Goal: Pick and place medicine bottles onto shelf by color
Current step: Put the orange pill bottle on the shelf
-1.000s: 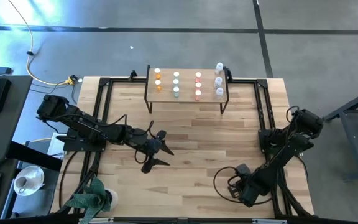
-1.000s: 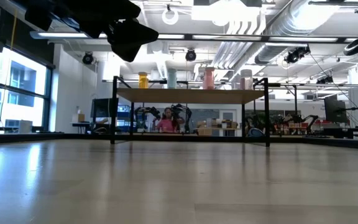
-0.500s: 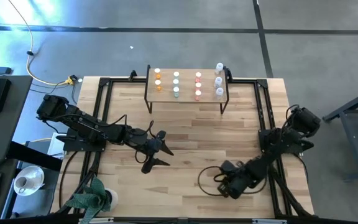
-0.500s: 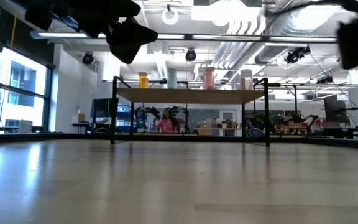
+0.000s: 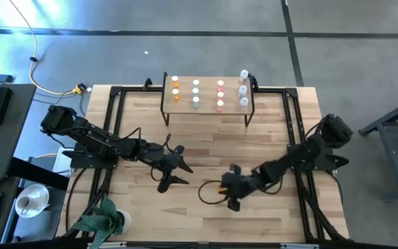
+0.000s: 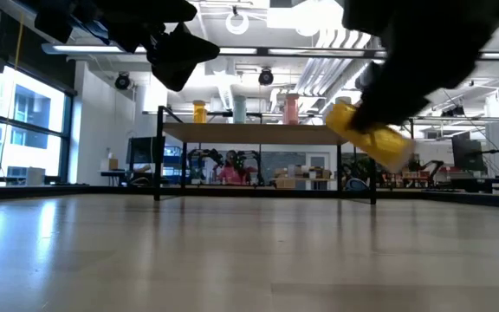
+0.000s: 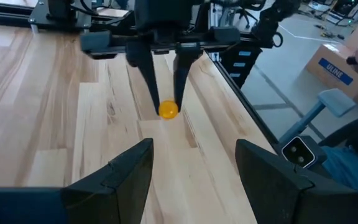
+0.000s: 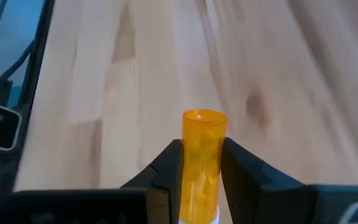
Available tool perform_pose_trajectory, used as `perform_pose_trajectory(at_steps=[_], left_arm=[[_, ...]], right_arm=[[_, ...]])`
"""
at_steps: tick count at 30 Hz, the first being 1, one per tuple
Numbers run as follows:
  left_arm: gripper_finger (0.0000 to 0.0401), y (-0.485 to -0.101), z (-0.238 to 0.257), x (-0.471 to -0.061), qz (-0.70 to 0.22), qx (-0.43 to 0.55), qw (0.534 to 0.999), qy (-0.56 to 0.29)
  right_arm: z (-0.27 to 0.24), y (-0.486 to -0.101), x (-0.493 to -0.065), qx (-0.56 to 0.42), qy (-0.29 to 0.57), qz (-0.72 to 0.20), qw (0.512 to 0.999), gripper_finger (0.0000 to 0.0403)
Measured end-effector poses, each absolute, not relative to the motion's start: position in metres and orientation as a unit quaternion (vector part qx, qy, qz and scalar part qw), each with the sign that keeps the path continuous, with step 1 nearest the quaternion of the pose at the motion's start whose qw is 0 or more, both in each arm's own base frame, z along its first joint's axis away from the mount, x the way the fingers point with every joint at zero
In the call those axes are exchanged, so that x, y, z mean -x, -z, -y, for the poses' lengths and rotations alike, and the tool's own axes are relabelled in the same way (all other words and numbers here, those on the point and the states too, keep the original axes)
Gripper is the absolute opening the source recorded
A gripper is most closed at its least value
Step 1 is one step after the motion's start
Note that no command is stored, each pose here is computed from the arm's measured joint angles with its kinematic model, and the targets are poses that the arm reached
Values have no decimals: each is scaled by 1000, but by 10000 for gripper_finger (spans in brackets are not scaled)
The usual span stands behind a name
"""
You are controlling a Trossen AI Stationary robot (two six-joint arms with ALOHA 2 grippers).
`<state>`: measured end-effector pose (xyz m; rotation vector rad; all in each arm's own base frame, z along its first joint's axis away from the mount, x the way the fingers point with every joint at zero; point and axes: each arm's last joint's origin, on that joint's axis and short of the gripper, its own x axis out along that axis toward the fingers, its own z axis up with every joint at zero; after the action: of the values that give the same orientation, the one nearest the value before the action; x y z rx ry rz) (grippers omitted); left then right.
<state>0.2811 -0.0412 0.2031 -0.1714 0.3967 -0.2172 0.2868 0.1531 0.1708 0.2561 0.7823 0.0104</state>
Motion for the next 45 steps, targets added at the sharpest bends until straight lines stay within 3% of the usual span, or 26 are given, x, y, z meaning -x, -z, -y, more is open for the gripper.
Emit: perform_pose_trajectory(at_steps=[7,15,20,27,39,45], left_arm=[[218,-203,41,-281,-196,87,971,107],[218,-203,41,-281,-198,102,970,100],[218,-203,39,-282,-197,130,970,66],[218,-202,36,-282,-197,181,963,29],[218,-211,24,-287,-146,226,963,13],[218,-212,22,-287,-140,230,963,6]], right_arm=[[-132,-175,-302,20,-43,-346,937,76],[-119,-176,-306,255,-52,-329,908,76],[-120,-179,-307,454,-50,-311,834,76],[-125,-192,-310,673,-16,-270,688,76],[-127,-205,-313,838,7,-274,471,76],[-128,-208,-314,849,8,-266,457,76]])
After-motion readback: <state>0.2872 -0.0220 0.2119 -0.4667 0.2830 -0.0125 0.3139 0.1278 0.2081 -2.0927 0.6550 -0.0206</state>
